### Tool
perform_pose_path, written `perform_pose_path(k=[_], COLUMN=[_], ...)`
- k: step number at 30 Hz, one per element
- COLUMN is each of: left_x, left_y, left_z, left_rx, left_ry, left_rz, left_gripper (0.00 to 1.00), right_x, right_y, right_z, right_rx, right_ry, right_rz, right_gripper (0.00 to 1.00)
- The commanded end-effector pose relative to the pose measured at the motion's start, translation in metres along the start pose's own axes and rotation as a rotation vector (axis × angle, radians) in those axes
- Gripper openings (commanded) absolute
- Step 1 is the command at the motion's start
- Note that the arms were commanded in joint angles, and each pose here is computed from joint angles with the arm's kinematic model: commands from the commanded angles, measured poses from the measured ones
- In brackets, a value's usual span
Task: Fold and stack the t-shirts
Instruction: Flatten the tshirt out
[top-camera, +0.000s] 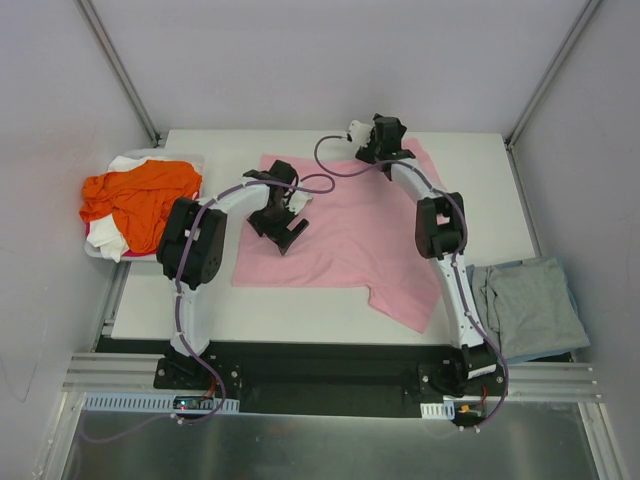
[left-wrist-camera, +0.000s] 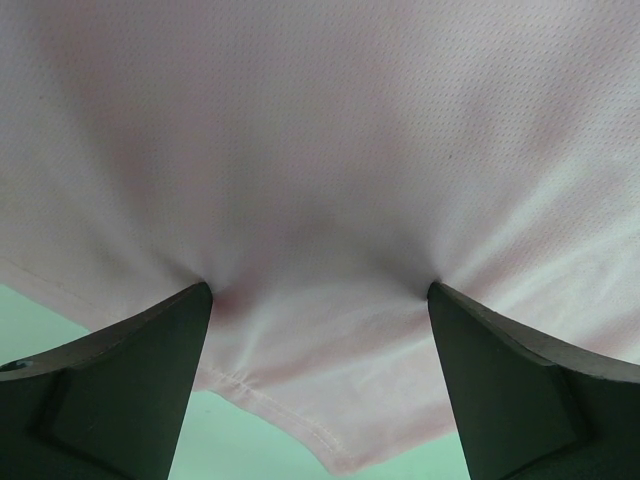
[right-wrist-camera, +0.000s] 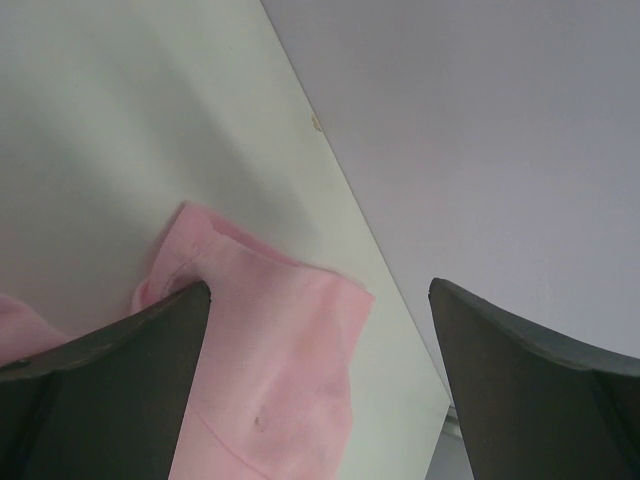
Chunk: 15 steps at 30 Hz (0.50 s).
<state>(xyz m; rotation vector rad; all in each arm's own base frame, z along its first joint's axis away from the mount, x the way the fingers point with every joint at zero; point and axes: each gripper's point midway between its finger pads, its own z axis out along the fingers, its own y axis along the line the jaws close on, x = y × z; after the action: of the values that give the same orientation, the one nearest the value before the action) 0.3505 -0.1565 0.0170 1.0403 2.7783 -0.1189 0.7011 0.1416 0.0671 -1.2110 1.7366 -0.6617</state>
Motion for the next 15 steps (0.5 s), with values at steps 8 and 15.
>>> perform_pose_path(k=[8,15], left_x=[-0.035,-0.045], left_y=[0.010,0.015], left_z=[-0.026,-0.034], left_rx=[-0.053,-0.076], left_ry=[-0.085,-0.114], left_rz=[0.024,0.025], left_gripper=[0.90,0.90], right_x=[-0.047,-0.038], right_y=[-0.043,-0.059], right_z=[-0.039,-0.054], right_rx=[0.054,0.075], right_ry=[-0.055,-0.026], right_rz=[0.032,0.031], right_gripper=[0.96,0.97])
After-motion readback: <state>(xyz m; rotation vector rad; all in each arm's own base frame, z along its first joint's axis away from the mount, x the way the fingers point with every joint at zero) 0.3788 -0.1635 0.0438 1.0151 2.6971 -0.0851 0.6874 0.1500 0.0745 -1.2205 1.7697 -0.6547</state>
